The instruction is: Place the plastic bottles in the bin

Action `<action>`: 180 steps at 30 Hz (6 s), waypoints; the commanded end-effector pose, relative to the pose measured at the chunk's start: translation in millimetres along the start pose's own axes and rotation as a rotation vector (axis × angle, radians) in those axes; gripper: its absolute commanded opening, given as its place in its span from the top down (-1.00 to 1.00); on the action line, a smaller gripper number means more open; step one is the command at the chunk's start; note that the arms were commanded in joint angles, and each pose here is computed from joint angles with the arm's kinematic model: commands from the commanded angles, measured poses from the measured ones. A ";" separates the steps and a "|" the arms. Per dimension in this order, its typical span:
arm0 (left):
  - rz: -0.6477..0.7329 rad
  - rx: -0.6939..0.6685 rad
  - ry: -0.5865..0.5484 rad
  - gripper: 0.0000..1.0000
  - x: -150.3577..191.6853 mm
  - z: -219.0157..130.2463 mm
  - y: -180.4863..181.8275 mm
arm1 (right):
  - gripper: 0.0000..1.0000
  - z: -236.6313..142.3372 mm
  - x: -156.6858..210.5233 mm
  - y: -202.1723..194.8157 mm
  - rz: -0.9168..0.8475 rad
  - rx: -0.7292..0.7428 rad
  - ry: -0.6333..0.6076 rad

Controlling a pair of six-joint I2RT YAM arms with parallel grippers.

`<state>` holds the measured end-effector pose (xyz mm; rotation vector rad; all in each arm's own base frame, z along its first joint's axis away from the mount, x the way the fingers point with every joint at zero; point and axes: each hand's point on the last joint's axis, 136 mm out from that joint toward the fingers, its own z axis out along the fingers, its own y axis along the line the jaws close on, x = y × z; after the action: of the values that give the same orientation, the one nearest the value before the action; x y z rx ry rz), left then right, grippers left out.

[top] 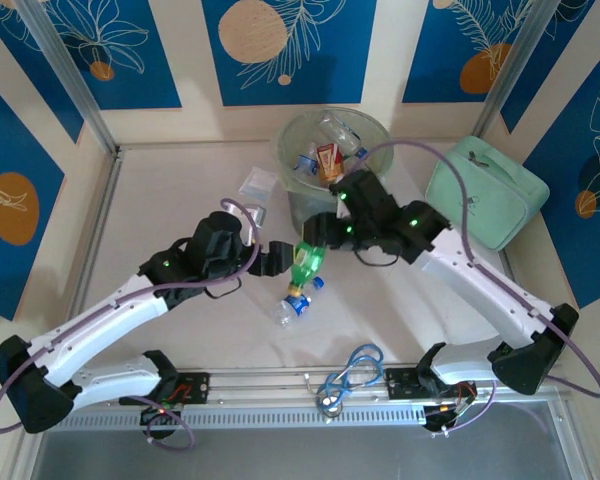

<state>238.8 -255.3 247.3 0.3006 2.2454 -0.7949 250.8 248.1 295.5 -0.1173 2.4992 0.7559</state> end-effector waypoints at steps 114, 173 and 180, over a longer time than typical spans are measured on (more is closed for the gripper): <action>0.270 -0.042 0.703 -0.96 164.7 127.0 11.2 | -0.47 -62.4 -114.3 -56.9 0.053 0.164 -0.205; 0.435 -0.122 0.785 -0.82 166.5 98.1 -10.0 | -0.53 -87.3 -67.8 -102.6 0.250 0.124 -0.232; 0.441 -0.151 0.849 -0.73 186.8 114.8 2.6 | -0.52 -83.8 -56.2 -107.3 0.263 0.127 -0.219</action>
<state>174.7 -324.5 53.0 1.1387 2.8232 -0.2510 291.7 108.2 321.0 0.3284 2.4048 0.6238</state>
